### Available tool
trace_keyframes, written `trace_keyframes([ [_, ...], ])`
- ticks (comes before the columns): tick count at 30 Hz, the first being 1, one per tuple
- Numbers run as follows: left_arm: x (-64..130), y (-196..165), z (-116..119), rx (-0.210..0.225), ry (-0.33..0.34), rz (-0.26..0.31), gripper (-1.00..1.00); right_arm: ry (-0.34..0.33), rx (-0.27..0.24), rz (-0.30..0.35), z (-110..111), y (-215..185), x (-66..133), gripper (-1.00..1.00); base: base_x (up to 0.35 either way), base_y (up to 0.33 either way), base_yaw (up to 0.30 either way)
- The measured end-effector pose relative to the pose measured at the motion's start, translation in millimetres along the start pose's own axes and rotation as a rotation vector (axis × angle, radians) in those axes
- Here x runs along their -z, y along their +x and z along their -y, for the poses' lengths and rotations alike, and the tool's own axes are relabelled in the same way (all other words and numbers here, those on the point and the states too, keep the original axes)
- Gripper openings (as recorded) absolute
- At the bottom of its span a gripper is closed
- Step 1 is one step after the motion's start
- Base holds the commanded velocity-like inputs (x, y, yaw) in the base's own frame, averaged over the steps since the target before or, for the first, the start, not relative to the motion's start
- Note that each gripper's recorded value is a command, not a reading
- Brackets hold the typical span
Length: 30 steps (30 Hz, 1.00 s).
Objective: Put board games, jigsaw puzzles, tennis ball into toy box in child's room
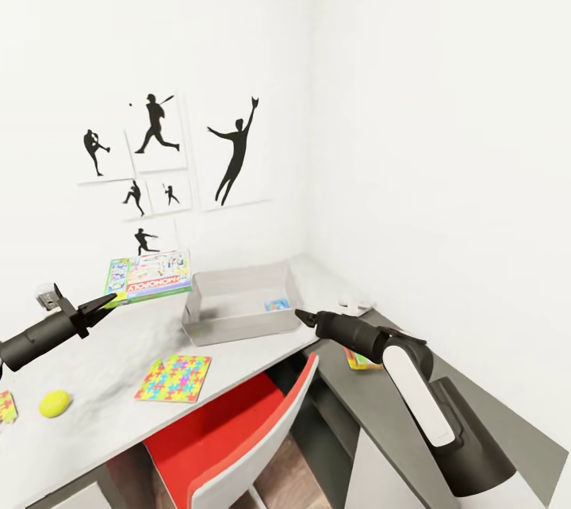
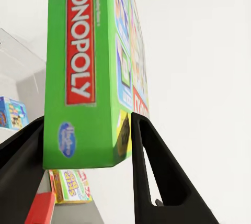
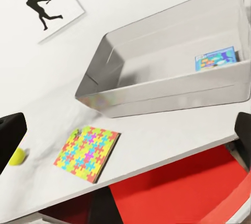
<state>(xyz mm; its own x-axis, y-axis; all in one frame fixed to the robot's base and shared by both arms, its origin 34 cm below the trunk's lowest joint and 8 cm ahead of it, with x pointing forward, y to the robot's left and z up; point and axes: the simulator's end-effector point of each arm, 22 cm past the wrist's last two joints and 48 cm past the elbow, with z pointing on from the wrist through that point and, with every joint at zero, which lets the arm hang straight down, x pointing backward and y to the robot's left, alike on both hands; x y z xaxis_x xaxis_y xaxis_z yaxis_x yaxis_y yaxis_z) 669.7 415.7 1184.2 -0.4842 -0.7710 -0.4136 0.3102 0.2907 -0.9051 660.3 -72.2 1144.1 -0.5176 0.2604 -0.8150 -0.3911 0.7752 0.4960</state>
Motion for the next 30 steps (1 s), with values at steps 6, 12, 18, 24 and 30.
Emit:
trace_keyframes([
  [6, -0.4, 0, 0, 0.001, 0.002, 0.0, -1.0, 0.001, 0.001, 0.0, 0, 0, 0.0, 1.0, 0.021, 0.004, 0.0],
  [12, -0.2, 0, 0, 0.001, 0.001, 0.0, -1.0, 0.001, 0.001, 0.0, 0, 0, 0.0, 1.0, 0.001, 0.0, 0.0],
  [18, -0.5, 1, 0, 0.002, 0.001, -0.001, -1.0, 0.001, 0.0, 0.001, 1, 0, 0.1, 1.0, 0.003, 0.006, 0.0],
  [24, -0.5, 1, 0, 0.0, 0.0, -0.001, -1.0, -0.025, -0.009, 0.0, -2, -1, 1.6, 1.0, 0.081, 0.151, 0.0],
  [30, -0.6, 1, 0, 0.001, 0.001, -0.001, -1.0, -0.219, -0.019, 0.052, 0, -29, 31.0, 1.0, 0.016, 0.024, 0.0],
])
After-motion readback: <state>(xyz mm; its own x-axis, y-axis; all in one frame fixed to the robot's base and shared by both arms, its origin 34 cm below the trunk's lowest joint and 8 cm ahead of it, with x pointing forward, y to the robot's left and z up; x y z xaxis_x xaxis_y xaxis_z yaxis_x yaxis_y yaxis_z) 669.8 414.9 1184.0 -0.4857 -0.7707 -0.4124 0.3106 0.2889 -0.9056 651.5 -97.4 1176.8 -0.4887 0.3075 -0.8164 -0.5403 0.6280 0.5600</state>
